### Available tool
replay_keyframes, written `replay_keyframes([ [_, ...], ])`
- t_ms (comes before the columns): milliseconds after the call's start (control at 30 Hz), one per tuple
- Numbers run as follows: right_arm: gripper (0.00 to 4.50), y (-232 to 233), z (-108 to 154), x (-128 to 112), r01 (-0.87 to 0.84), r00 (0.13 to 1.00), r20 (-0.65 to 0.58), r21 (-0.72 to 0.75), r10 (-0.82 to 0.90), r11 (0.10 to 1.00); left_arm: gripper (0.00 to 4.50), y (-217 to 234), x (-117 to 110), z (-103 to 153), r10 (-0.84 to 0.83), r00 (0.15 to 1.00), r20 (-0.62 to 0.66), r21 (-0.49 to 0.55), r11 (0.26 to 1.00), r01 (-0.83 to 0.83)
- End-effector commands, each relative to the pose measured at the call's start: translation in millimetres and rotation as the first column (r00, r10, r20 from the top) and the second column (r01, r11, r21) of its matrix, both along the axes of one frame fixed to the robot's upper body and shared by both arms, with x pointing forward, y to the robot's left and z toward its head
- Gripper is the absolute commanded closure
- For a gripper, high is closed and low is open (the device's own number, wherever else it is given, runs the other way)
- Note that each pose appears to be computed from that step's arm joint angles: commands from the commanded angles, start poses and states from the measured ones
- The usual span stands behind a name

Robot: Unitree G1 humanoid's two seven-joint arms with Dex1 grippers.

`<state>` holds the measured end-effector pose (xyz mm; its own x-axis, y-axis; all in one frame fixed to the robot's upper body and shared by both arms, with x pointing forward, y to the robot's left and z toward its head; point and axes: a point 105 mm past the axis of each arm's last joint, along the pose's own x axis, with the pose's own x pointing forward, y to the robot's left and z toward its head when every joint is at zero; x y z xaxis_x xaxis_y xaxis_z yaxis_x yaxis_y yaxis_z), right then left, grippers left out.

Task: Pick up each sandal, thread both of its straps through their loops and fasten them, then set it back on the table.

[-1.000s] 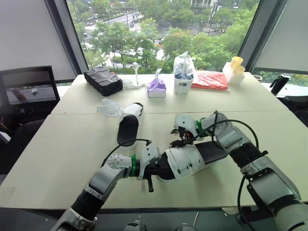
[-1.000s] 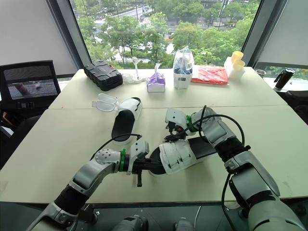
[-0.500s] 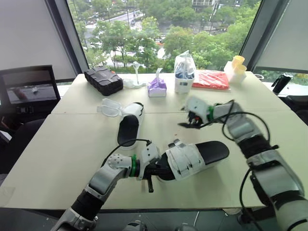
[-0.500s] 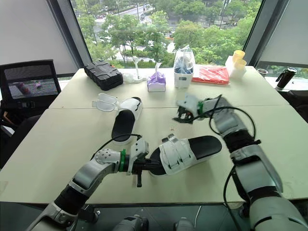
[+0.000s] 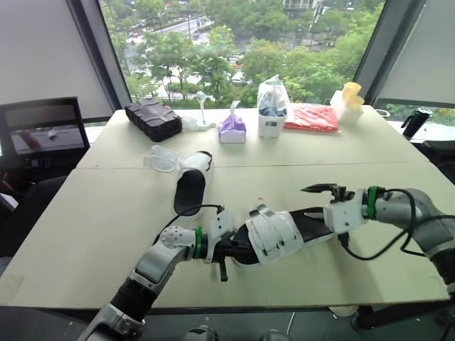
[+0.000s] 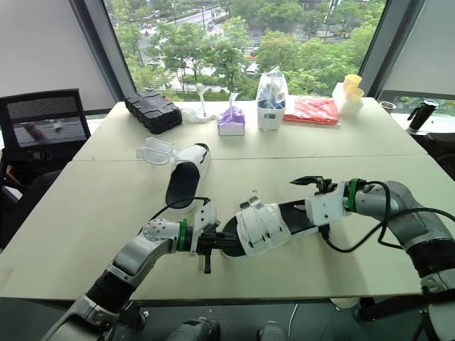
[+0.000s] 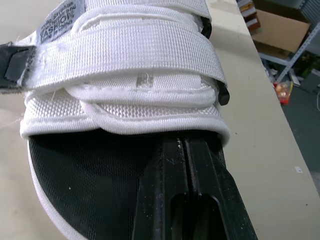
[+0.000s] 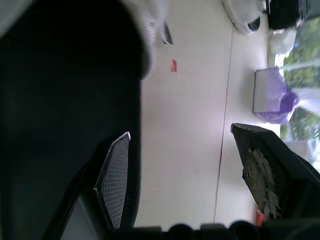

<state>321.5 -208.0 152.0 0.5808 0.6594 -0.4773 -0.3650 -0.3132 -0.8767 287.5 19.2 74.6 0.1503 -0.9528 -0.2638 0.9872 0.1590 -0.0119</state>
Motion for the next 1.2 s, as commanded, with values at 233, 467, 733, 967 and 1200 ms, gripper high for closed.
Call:
replay_keyframes([
  [233,1.01,36.3,8.9,-12.4,-0.286,0.947,0.148,-0.009,0.284,0.958,4.5,11.4,11.4,-12.0,0.073,0.997,0.009,0.048,0.996,-0.073],
  [467,1.01,66.6,-0.6,-11.1,-0.43,0.888,0.172,-0.014,0.426,0.903,4.5,33.2,25.7,21.5,0.183,0.983,0.027,-0.038,0.983,-0.182],
  [733,1.01,84.4,-11.2,-16.9,-0.565,0.808,0.167,-0.052,0.565,0.823,4.5,78.8,24.9,60.3,0.291,0.956,0.033,-0.083,0.954,-0.288],
  [967,2.85,89.8,-13.4,-23.6,-0.635,0.753,0.164,-0.071,0.637,0.77,4.5,97.3,23.0,64.2,0.357,0.933,0.034,-0.08,0.932,-0.354],
  [1200,4.44,85.6,-12.7,-17.4,-0.612,0.772,0.166,-0.064,0.613,0.788,4.5,105.0,28.7,65.6,0.408,0.912,0.042,-0.094,0.911,-0.403],
])
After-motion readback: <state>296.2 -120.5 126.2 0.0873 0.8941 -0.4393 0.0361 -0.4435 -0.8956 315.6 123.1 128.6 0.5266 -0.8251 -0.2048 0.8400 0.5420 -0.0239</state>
